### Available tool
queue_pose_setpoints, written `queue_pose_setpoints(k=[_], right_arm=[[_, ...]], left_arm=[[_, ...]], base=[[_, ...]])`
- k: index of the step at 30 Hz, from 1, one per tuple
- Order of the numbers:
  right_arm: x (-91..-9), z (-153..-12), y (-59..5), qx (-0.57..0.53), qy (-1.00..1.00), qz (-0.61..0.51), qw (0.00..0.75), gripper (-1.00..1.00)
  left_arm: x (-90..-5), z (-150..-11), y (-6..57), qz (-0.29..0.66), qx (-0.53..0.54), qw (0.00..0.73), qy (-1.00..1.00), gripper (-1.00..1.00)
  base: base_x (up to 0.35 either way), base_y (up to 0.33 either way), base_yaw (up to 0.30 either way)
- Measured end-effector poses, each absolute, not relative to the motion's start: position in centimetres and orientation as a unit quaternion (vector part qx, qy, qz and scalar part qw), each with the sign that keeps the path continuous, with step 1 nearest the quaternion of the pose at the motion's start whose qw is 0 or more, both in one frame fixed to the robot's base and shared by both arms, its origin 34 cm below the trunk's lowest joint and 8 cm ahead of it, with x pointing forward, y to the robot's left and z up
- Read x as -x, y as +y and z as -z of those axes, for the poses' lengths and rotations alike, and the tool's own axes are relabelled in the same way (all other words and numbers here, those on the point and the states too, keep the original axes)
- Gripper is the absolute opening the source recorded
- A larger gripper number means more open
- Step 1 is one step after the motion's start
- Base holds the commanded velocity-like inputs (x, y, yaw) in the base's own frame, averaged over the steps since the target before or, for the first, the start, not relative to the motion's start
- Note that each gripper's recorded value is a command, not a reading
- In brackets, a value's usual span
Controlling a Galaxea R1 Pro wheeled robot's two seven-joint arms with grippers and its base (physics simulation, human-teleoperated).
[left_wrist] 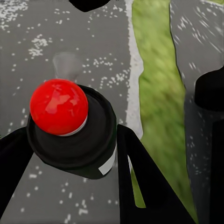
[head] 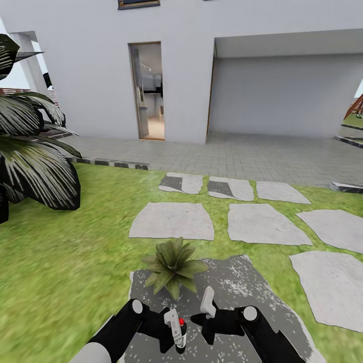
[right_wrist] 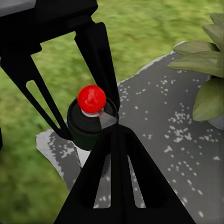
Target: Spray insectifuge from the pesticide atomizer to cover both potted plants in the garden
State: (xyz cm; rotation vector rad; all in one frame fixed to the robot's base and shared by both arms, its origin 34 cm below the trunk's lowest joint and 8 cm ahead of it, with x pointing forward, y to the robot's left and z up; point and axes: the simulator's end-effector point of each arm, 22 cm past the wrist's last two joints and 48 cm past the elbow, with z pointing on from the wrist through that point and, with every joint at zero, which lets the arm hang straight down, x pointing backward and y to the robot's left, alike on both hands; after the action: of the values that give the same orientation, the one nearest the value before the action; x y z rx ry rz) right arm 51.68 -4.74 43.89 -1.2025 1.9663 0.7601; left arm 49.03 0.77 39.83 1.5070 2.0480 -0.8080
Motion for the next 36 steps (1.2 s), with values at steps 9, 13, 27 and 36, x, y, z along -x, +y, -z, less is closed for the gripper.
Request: queue_pose_setpoints(k=[9,13,27,36], right_arm=[[-51.7,-44.0,-4.4,0.464,0.758,-0.295,0.351,-1.00],[-51.7,-44.0,-4.4,0.464,0.758,-0.295,0.351,-1.00],[-51.7,-44.0,-4.4,0.464,0.758,-0.295,0.351,-1.00],[-51.7,-44.0,-4.4,0.464,0.758,-0.296,0.351,-1.00]], left_arm=[[-49.1,-40.1,0.4,0.297,-0.548,0.239,0.744,-1.00],[-49.1,-40.1,0.2,0.298,-0.548,0.240,0.744,-1.00],[-49.1,-40.4,-0.5,0.302,-0.548,0.242,0.741,-1.00],[-49.0,-40.6,-0.8,0.305,-0.548,0.244,0.740,-1.00]], base=[[0.000,0.000,0.000],[0.000,0.000,0.000],[0.000,0.000,0.000],[0.000,0.000,0.000]])
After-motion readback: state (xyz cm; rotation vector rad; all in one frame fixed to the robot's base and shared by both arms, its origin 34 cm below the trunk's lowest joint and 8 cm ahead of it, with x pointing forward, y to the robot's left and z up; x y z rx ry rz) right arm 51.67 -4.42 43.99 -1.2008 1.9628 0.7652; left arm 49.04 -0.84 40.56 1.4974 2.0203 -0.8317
